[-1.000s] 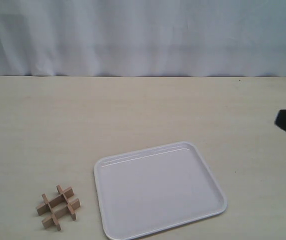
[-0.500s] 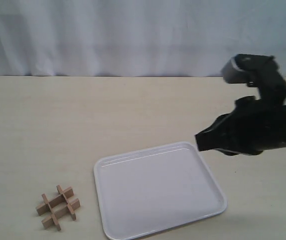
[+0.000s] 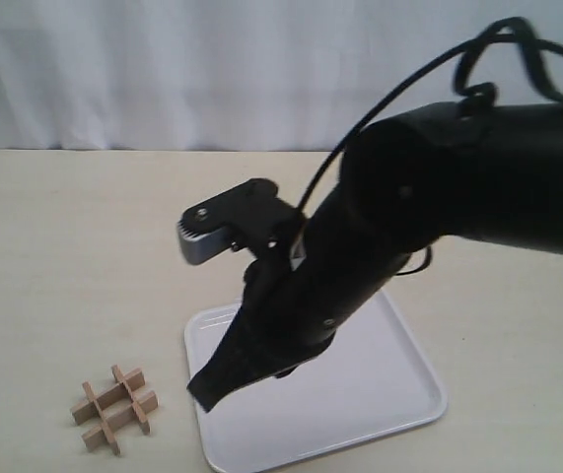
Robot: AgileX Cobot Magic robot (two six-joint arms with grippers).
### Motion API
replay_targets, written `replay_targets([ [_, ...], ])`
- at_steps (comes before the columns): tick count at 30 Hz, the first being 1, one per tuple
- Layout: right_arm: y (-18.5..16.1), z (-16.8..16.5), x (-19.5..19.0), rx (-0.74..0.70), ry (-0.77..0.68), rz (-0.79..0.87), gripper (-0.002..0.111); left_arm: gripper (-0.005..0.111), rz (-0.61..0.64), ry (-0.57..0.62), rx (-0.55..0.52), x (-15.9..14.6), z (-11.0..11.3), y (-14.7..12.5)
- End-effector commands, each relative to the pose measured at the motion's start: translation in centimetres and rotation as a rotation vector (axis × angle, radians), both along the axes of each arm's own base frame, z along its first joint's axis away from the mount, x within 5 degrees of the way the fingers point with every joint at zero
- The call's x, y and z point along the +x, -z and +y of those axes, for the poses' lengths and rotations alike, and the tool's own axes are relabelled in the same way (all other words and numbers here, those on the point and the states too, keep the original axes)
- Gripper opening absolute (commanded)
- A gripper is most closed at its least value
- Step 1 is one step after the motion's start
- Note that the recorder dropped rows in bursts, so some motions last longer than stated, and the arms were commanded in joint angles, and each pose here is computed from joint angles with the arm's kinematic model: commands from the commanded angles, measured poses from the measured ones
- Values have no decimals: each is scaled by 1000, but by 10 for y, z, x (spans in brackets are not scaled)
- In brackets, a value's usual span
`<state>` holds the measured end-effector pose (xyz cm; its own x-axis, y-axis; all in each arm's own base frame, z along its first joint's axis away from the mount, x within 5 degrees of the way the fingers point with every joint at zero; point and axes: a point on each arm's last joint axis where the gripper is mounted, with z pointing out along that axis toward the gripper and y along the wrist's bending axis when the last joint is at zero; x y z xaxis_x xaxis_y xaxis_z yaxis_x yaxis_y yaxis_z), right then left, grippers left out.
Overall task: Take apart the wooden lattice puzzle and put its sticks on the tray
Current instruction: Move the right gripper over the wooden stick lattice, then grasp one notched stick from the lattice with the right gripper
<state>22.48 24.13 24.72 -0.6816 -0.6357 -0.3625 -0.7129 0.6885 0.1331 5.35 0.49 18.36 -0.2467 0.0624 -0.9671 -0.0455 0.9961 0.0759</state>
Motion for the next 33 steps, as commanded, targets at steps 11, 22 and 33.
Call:
replay_targets([
  [11,45,88,-5,-134,-124,7,4,0,-11,2,-2,0,0,0],
  [22,81,105,4,-130,-97,14,24,0,-11,2,-2,0,0,0],
  [33,108,111,13,-129,-34,-24,34,0,-13,2,-4,0,0,-1],
])
